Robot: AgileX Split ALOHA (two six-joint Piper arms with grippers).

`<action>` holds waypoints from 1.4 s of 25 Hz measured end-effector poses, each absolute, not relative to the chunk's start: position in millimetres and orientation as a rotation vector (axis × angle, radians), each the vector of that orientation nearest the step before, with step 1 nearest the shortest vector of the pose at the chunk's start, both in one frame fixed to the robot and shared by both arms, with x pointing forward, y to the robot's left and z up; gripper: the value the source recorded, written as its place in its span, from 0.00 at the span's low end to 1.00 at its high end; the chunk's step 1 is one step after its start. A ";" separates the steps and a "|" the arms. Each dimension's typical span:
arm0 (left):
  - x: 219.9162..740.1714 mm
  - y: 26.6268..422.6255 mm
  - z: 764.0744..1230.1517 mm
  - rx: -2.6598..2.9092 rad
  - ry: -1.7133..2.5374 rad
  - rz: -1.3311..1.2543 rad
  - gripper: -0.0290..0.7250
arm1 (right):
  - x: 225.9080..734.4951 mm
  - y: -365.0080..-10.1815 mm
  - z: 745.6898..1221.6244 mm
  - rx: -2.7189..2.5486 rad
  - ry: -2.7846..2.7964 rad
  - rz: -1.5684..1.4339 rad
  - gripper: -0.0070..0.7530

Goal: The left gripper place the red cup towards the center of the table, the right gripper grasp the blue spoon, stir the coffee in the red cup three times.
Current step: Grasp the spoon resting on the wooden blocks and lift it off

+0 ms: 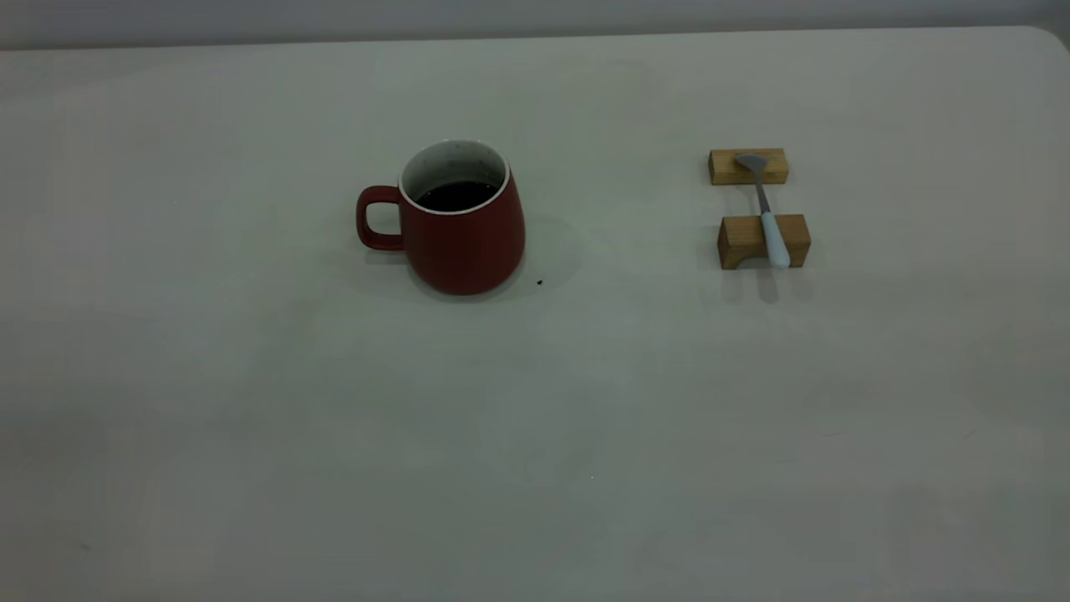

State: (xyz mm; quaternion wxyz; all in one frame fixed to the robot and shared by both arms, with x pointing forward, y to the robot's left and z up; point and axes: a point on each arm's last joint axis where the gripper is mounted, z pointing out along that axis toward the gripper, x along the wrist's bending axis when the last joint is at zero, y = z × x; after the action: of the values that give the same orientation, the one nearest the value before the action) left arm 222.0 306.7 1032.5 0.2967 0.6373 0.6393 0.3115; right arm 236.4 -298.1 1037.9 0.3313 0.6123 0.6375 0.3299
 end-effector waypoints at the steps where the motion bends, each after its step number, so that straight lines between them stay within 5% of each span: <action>1: 222.0 306.7 1032.5 1.694 1.699 0.829 0.83 | 236.4 -297.9 1037.9 1.601 1.667 0.865 0.59; 12: 222.0 306.6 1032.5 1.694 1.699 0.828 0.83 | 243.3 -296.1 1055.9 1.604 1.660 0.900 0.61; 20: 222.0 306.6 1032.5 1.694 1.699 0.828 0.83 | 351.0 -295.4 1090.9 1.757 1.800 0.739 0.77; 35: 222.0 306.6 1032.5 1.694 1.699 0.828 0.83 | 562.7 -255.3 939.9 1.985 2.347 0.394 0.82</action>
State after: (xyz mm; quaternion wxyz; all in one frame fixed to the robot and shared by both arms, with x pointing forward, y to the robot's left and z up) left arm 222.0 306.6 1032.5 0.2973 0.6373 0.6392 0.3114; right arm 562.7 -255.3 939.9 0.0214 0.6403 0.7572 0.1271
